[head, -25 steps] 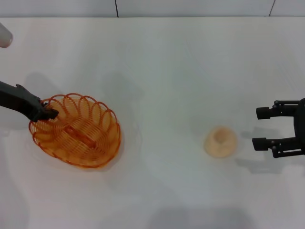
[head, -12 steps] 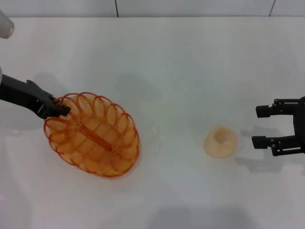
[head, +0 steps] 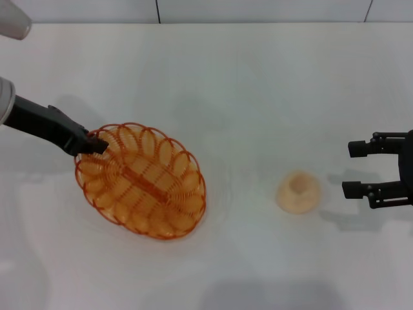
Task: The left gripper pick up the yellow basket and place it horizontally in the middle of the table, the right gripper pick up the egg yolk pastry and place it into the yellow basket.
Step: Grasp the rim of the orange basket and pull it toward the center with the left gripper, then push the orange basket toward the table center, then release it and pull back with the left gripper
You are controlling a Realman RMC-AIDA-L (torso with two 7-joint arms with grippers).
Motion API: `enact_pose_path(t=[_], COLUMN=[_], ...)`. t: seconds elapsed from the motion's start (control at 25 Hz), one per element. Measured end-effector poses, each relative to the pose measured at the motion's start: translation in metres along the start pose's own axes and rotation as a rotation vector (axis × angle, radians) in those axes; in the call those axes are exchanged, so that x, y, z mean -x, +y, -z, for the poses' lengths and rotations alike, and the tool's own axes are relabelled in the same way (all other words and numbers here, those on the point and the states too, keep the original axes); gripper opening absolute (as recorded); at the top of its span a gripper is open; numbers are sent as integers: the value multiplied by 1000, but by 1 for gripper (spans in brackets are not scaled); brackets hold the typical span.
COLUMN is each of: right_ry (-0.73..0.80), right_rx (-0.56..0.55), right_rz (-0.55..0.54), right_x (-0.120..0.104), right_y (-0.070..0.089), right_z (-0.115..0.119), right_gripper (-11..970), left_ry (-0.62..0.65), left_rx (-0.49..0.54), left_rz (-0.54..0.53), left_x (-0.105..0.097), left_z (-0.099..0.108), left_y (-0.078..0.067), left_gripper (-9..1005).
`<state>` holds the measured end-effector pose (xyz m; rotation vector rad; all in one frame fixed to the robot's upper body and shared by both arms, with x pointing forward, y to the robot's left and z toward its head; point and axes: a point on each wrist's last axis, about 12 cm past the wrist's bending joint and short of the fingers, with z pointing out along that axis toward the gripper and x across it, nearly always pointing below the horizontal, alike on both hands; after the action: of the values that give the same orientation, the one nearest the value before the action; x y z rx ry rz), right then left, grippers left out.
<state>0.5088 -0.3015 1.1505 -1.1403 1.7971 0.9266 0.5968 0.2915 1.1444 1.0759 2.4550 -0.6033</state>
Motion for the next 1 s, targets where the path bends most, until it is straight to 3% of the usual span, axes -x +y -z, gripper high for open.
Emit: enact_pose_path(t=[0.44,0.76,1.0], right_ry=[-6,-8,-12], right_rx=[0,0,1], right_rz=[-15,-15,-25], right_x=[-3,-4,-5], right_y=[0,0,0], right_z=[0,0,-1], right_gripper=[768,768,767], left_ry=[-39,-137,-110], left_rx=[5,-14,-37], left_rz=[82,325,432], left_x=[22,31,32], left_z=[21,25,20], left_y=[-10,-9,-12], left_gripper=[91,91,90])
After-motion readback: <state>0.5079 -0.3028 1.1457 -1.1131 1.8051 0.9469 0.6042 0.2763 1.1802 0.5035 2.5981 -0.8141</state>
